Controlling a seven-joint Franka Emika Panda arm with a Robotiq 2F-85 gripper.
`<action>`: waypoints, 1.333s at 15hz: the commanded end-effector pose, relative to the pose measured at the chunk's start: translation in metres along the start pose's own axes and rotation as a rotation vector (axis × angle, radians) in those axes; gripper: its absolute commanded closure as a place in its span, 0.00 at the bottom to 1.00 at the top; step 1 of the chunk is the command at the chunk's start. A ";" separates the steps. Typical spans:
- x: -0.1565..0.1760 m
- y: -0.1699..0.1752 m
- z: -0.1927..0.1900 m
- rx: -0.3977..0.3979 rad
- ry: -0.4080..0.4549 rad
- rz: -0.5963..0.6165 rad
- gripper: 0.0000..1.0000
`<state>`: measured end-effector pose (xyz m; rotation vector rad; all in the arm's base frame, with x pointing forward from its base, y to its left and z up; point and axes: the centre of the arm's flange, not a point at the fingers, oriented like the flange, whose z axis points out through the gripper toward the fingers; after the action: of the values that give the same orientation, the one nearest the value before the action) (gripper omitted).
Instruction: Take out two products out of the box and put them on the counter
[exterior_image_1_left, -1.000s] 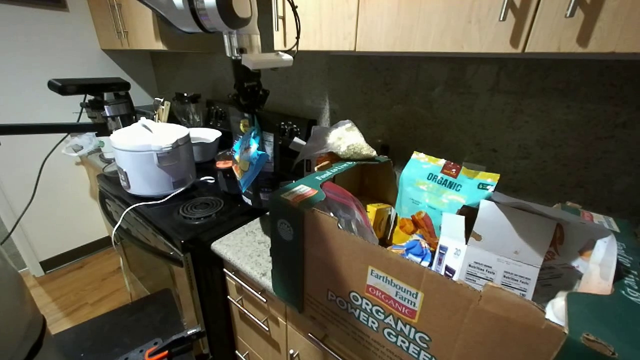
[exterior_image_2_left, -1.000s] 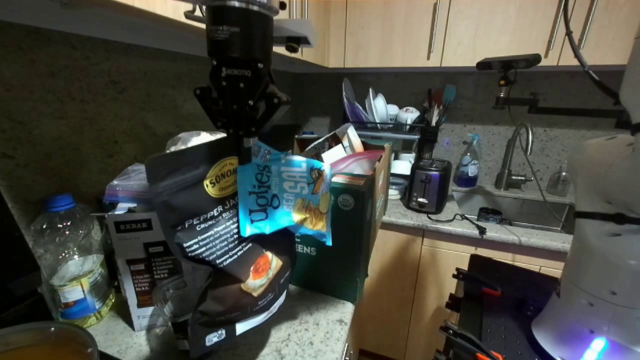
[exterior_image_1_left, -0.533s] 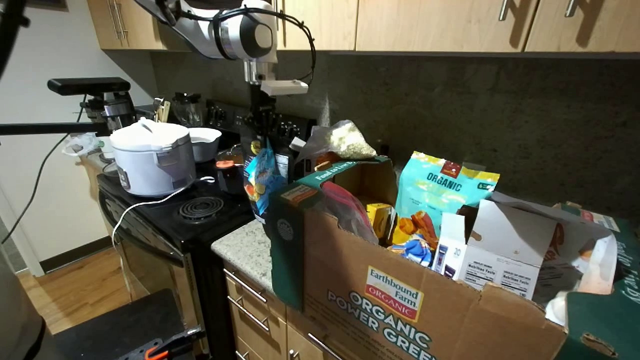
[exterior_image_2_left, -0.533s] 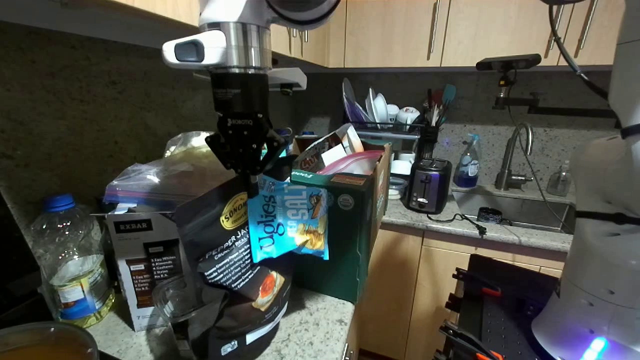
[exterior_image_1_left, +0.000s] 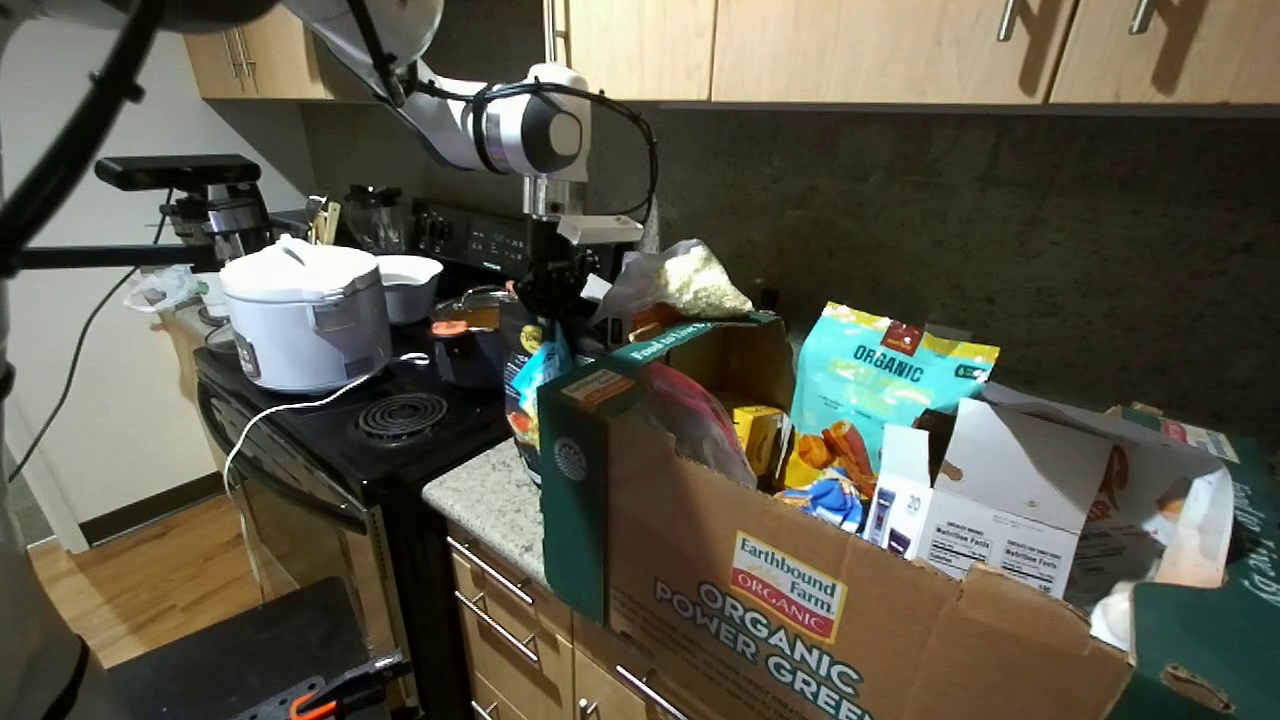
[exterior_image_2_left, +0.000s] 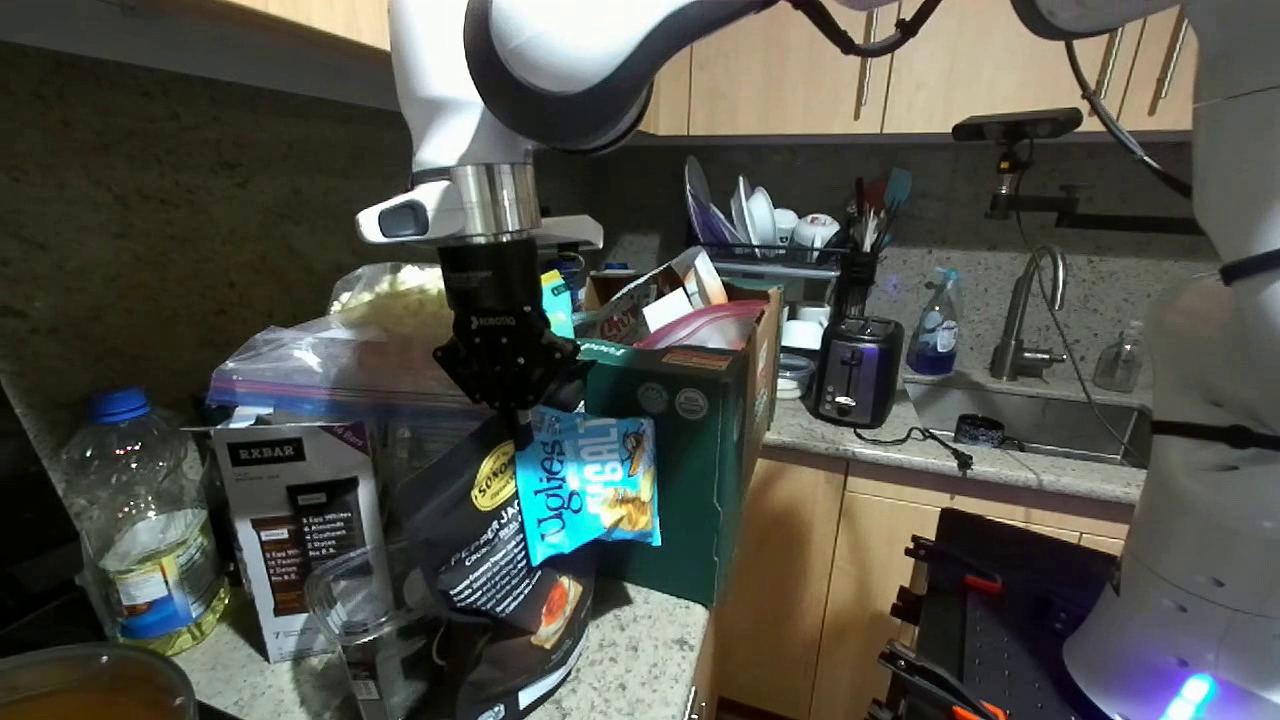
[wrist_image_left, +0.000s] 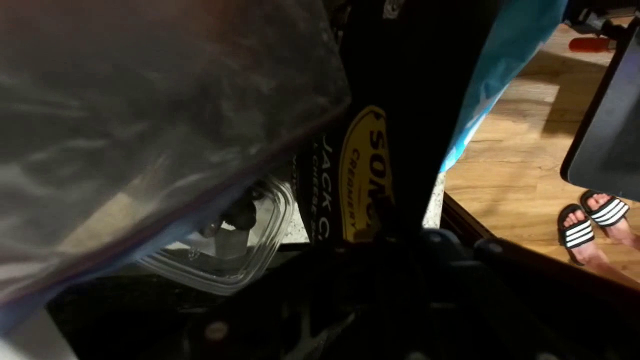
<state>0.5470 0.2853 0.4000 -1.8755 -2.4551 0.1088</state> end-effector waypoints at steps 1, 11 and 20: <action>-0.007 0.018 0.005 -0.033 -0.026 -0.043 0.99; 0.008 0.062 0.004 -0.100 -0.136 -0.155 0.99; 0.010 0.082 -0.003 -0.148 -0.147 -0.175 0.99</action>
<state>0.6067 0.3137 0.3823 -1.7786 -2.7229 0.1007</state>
